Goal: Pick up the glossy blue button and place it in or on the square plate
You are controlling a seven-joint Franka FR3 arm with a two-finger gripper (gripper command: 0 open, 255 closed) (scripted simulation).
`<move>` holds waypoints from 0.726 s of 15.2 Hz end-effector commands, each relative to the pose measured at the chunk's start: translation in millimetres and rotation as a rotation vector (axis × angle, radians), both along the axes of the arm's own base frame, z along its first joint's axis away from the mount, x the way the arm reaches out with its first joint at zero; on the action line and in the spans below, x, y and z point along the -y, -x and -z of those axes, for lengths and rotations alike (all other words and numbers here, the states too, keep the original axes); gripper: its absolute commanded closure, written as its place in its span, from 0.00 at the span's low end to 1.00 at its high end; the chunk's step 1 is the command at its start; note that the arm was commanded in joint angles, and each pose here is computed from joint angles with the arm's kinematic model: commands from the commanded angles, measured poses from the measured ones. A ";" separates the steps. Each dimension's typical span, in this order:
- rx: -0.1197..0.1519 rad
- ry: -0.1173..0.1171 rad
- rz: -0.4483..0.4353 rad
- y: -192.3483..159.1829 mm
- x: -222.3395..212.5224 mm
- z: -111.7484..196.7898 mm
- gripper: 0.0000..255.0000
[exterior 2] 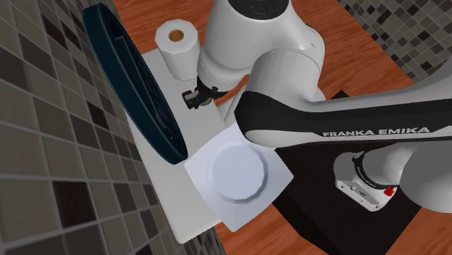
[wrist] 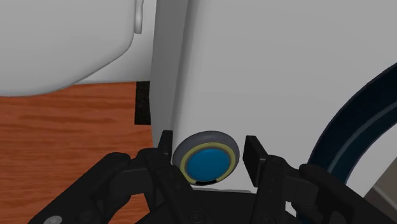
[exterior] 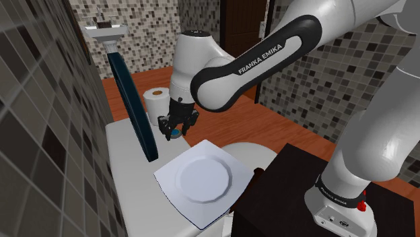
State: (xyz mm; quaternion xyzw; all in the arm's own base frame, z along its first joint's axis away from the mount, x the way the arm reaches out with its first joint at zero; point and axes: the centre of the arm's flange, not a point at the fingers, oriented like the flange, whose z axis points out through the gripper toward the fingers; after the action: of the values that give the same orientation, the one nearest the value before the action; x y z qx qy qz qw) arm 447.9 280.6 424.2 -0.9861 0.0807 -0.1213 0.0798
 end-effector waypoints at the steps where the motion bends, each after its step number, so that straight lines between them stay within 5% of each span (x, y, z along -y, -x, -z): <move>1: -0.014 0.007 0.004 0.1 2.7 5.8 1.00; 11: -0.014 0.006 0.004 -0.7 3.1 -10.2 1.00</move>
State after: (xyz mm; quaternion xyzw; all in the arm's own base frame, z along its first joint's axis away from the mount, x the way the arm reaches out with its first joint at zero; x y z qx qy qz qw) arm 448.7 277.6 431.0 -0.9868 0.0826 -0.1162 0.0764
